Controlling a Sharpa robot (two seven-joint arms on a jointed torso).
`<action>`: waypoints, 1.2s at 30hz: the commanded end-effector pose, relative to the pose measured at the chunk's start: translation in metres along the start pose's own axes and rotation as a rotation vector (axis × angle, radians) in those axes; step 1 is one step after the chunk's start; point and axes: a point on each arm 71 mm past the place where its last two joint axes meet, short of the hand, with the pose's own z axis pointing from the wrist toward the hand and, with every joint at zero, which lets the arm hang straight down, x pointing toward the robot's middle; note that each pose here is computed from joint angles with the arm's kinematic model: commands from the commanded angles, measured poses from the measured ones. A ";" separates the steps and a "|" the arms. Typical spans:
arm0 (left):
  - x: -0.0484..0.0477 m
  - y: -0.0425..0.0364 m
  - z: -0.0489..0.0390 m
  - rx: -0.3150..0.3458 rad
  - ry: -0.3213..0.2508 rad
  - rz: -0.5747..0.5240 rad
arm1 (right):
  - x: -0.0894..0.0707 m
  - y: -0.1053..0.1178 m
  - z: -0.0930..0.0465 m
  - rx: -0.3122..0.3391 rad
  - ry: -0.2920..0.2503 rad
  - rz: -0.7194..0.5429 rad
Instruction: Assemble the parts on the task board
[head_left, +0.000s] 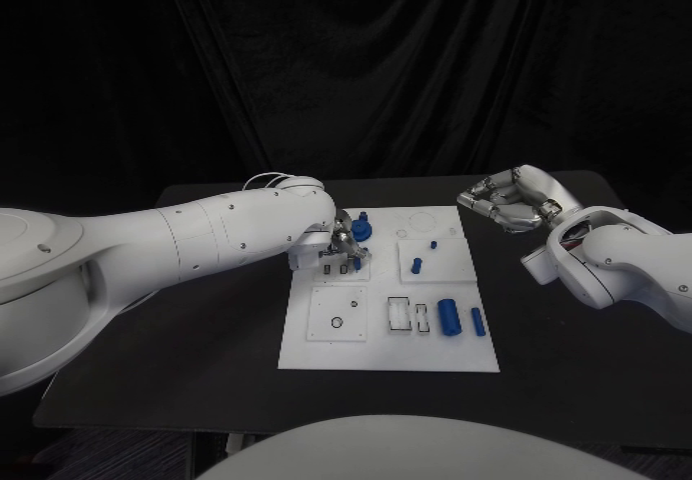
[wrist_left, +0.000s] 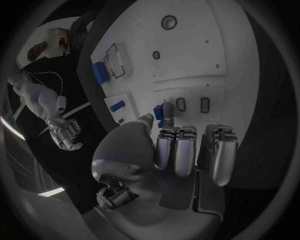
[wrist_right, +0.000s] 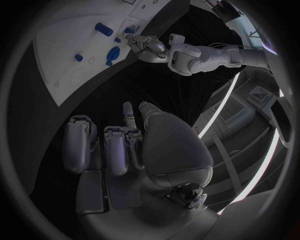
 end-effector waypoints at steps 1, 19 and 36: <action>0.0033 -0.0018 0.0006 0.006 0.028 0.018 | 0.001 -0.002 0.000 0.018 0.013 -0.001; 0.0033 -0.0007 0.0005 0.006 0.023 0.013 | 0.002 -0.002 0.000 0.029 0.027 0.000; 0.0043 0.0099 -0.0057 0.001 -0.010 -0.017 | 0.001 -0.005 -0.001 0.048 0.035 0.001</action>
